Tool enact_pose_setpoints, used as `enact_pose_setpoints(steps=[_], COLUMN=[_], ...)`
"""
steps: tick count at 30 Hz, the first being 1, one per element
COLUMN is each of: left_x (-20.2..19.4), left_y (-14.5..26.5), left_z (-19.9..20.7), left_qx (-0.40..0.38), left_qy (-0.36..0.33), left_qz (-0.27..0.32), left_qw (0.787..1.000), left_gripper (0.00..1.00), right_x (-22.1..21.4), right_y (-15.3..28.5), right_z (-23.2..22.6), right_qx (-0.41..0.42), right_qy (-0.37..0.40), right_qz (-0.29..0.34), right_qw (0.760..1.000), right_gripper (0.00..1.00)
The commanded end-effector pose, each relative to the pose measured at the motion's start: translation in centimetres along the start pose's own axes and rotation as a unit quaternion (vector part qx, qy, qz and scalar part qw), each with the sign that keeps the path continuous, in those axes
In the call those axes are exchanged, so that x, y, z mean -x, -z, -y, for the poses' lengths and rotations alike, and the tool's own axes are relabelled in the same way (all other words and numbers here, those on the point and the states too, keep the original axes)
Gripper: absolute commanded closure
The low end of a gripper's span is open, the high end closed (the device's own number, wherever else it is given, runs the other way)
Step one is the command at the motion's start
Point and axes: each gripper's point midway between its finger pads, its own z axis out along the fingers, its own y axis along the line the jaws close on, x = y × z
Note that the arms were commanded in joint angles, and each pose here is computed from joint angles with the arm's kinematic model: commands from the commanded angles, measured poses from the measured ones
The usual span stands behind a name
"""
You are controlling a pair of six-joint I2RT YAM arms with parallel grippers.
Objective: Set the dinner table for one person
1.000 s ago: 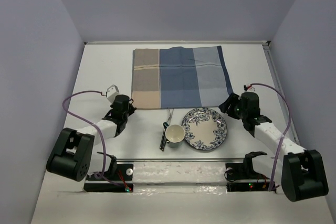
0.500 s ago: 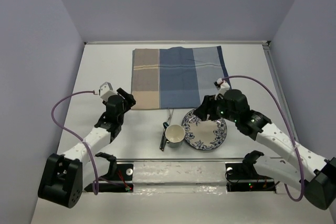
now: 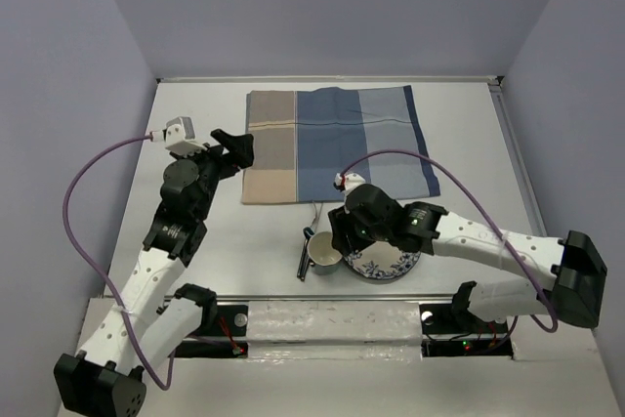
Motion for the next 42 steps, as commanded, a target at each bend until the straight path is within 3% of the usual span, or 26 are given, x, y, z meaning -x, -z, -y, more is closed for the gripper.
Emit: enact_pose_setpoints(steps=[1, 5, 6, 8, 11, 18, 22, 25, 31, 36, 42], left_x=[2.1, 3.0, 2.9, 2.8, 2.1, 2.2, 2.5, 2.3, 1.8, 1.2, 1.0], left_y=[1.8, 3.1, 3.3, 3.4, 3.3, 3.6, 4.3, 4.6, 5.2, 5.5, 5.1], left_z=[3.4, 3.7, 3.4, 3.1, 2.7, 3.5, 3.8, 4.0, 4.8, 5.5, 5.0], left_qx=[-0.075, -0.088, -0.084, -0.081, -0.079, -0.105, -0.116, -0.121, -0.132, -0.146, -0.128], left_qy=[-0.076, -0.098, -0.101, -0.105, -0.111, -0.127, -0.133, -0.136, -0.145, -0.15, -0.156], left_qz=[-0.005, 0.011, 0.014, 0.015, 0.012, 0.009, 0.016, 0.013, 0.009, -0.003, -0.005], left_qw=[0.994, 0.991, 0.991, 0.991, 0.991, 0.986, 0.984, 0.983, 0.981, 0.978, 0.979], left_gripper=[0.01, 0.01, 0.01, 0.01, 0.01, 0.01, 0.01, 0.01, 0.01, 0.01, 0.01], right_x=[0.6, 1.0, 1.0, 1.2, 3.0, 13.3, 22.1, 27.3, 33.8, 34.9, 34.2], right_y=[-0.7, -1.9, -2.3, -2.2, -0.4, 8.2, 10.7, 11.3, 8.5, 5.5, 1.4], right_z=[0.7, 1.1, 1.2, 0.7, -0.1, 1.5, 9.5, 15.8, 26.5, 33.9, 38.5], right_qx=[-0.055, -0.08, -0.085, -0.082, -0.067, -0.1, -0.178, -0.226, -0.272, -0.282, -0.299], right_qy=[0.003, 0.002, 0.002, -0.001, -0.024, -0.038, -0.073, -0.095, -0.143, -0.193, -0.211], right_qz=[0.002, -0.001, -0.004, -0.001, 0.027, 0.186, 0.272, 0.299, 0.303, 0.289, 0.26], right_qw=[0.998, 0.997, 0.996, 0.997, 0.997, 0.977, 0.943, 0.922, 0.902, 0.894, 0.893], right_gripper=[0.43, 0.56, 0.81, 0.99, 1.0, 1.0, 1.0, 1.0, 1.0, 1.0, 1.0])
